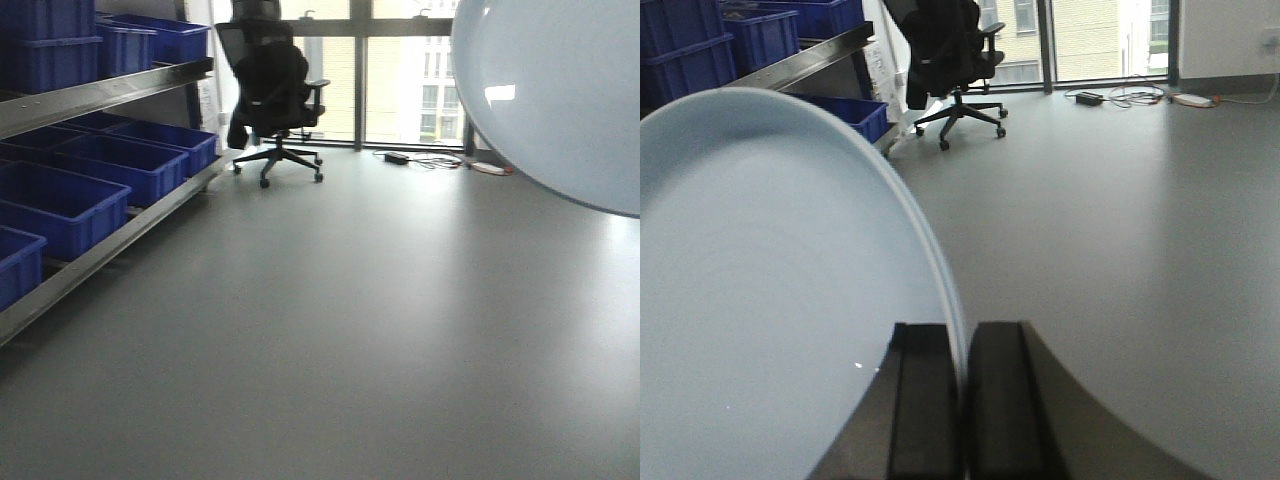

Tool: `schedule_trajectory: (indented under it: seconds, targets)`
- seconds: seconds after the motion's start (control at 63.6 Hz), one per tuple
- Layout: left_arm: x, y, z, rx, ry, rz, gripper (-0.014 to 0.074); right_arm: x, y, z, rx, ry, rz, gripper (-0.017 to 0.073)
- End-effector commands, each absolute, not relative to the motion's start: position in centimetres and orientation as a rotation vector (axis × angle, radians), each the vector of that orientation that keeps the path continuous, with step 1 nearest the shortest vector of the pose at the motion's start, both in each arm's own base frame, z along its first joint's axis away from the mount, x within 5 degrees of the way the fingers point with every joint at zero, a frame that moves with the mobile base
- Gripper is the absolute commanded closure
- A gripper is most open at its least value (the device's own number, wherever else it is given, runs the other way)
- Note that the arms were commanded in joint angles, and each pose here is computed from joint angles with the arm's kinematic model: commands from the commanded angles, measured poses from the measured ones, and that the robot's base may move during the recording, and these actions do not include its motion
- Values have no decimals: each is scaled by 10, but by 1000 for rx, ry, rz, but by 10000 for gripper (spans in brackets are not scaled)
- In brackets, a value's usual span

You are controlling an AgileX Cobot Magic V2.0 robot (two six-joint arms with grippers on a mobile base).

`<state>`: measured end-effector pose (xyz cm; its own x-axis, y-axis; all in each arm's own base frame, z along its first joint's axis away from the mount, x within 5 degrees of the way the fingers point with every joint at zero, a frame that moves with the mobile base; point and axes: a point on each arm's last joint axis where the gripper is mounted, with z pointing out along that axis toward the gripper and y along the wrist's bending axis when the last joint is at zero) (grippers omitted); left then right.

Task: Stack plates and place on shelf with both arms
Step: 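Hold the plates in the right gripper while driving up to the bin shelf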

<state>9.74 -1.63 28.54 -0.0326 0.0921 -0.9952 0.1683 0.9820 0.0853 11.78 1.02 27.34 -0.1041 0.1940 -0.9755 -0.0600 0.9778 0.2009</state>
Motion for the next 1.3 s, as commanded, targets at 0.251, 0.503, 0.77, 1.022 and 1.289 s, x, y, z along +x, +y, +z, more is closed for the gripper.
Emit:
schedule_trajectory:
  seconds: [0.251,0.503,0.77,1.022,1.289]
  targets:
    - [98,-16,303,181,1498,-74,510,119,7,292,117,1540,189,536]
    - [98,-16,303,181,1498,-74,510,119,7,292,117,1540,189,536]
    - [98,-16,303,181,1498,-74,510,119,7,292,117,1540,189,536]
    - [98,-16,303,181,1498,-74,510,119,7,292,117,1540,189,536]
    - [98,-16,303,181,1498,-74,510,119,7,292,117,1540,189,537]
